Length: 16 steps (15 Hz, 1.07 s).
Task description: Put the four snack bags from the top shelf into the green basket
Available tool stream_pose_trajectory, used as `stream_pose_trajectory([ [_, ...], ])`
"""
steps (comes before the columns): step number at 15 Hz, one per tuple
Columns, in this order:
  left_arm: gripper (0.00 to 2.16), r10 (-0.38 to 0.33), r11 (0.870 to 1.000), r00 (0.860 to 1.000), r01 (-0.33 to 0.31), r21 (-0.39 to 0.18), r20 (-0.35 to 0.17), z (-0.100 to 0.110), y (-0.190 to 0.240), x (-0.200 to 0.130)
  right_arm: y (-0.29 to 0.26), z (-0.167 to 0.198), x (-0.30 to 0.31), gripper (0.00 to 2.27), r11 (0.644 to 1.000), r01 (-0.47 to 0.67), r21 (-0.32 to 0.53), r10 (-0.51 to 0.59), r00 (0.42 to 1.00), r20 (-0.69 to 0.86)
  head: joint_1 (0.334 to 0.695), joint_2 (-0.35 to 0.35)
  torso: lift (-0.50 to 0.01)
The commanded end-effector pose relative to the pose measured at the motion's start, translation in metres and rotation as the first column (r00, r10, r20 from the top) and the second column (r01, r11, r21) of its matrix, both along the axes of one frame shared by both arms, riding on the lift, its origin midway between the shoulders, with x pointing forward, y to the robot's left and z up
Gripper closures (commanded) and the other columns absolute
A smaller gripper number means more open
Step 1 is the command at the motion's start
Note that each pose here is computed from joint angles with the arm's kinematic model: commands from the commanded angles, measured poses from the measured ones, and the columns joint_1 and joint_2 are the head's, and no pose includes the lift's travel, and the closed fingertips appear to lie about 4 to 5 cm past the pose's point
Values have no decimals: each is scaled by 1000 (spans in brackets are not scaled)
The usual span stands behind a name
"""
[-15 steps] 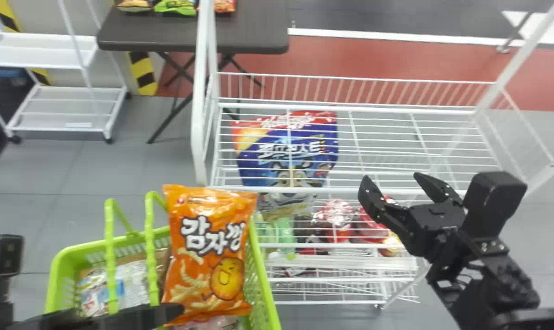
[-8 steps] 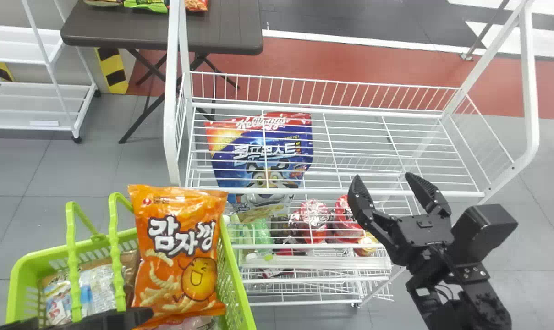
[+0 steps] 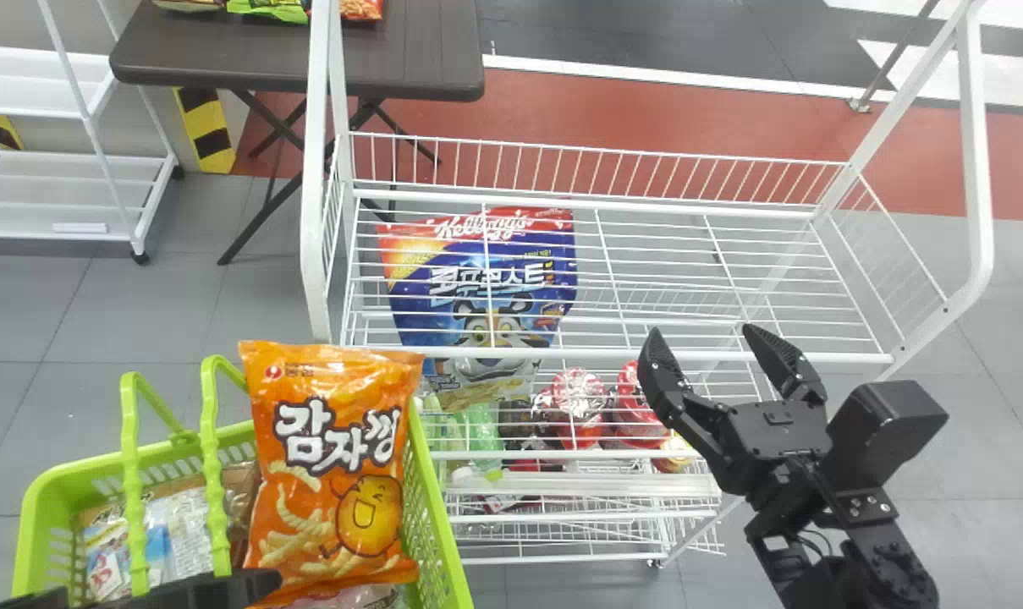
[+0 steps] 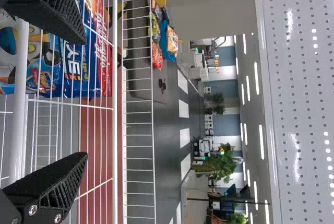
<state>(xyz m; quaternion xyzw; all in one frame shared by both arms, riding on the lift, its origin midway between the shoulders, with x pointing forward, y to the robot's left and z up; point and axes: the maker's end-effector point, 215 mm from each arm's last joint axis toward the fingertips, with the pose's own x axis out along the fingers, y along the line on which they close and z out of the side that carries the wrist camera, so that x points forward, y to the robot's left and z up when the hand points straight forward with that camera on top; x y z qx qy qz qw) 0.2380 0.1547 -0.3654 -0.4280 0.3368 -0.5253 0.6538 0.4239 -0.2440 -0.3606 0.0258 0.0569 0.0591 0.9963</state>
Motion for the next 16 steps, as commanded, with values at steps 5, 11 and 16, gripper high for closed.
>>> stream_pose_trajectory([
  [5, 2148, -4, 1000, 1000, 4, -8, 2, 2, 0, -1, 2, 1, 0, 56, 1000, -3, 4, 3, 1000, 0, 695, -155, 0],
  [11, 2148, -4, 1000, 1000, 4, -9, 2, 2, 0, -1, 4, 1, 2, 60, 1000, -6, 4, 6, 1000, -2, 695, -153, 0],
  [16, 2148, -4, 1000, 1000, 4, -9, 2, 2, 0, -1, 4, 1, 4, 60, 1000, -6, 5, 6, 1000, -3, 695, -149, 0],
])
